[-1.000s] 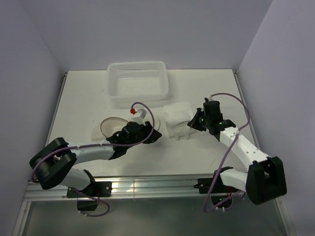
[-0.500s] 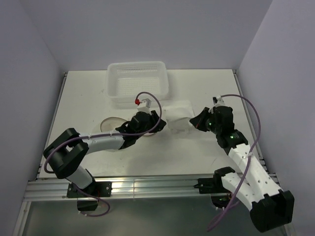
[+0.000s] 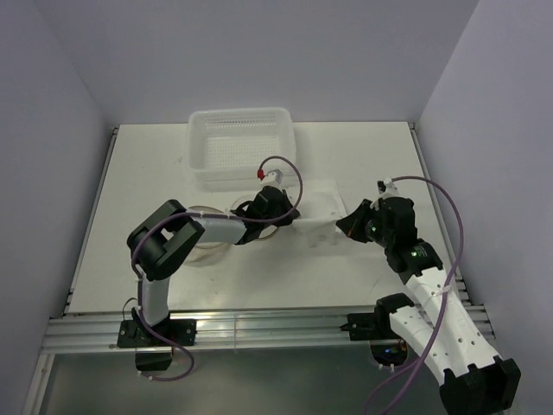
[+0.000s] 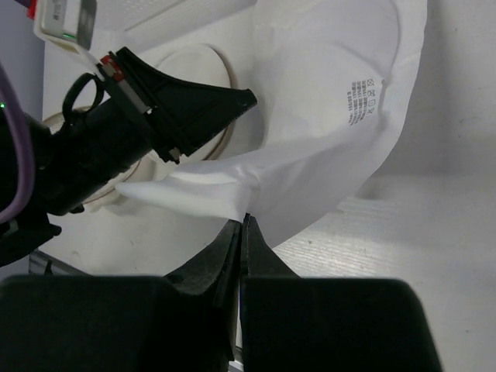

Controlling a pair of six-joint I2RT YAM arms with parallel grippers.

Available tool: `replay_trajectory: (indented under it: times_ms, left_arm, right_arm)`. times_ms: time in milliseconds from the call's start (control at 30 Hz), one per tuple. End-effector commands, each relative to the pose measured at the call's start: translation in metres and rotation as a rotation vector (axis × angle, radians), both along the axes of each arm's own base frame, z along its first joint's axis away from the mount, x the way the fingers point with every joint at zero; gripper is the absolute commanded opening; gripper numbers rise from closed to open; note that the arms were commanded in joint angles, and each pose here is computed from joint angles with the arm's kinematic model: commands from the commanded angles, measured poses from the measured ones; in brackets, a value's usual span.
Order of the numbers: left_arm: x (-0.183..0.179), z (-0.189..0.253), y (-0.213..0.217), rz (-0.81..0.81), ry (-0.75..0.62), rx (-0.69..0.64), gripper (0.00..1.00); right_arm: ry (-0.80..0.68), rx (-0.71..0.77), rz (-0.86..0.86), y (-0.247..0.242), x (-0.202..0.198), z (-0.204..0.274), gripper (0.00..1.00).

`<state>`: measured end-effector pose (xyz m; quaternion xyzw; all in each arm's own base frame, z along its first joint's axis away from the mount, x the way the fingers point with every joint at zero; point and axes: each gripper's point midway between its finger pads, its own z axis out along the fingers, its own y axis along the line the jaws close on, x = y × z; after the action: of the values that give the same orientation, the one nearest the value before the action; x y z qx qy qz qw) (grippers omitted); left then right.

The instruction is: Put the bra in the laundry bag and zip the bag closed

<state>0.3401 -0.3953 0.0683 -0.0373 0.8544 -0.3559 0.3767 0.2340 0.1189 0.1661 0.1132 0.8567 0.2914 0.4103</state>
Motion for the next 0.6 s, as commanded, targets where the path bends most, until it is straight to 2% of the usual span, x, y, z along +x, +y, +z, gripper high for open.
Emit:
replay_trajectory:
  times_ms: [0,133,267,567]
  left_arm:
    - [-0.001,0.003,-0.014,-0.046,0.003,-0.025,0.01]
    - [-0.024,-0.008,-0.023,-0.108,0.012,0.003,0.0]
    - [-0.042,-0.022,-0.017,-0.126,0.044,-0.02,0.0]
    - [-0.049,-0.027,-0.014,-0.138,0.044,-0.04,0.0]
  right_arm:
    - [-0.088,0.029,-0.008,0.003,0.017,0.034,0.0]
    - [-0.111,0.053,-0.061,0.002,0.043,0.039,0.0]
    - [-0.071,0.065,-0.118,0.001,0.069,0.018,0.0]
    - [-0.081,0.097,-0.263,-0.02,0.119,0.006,0.0]
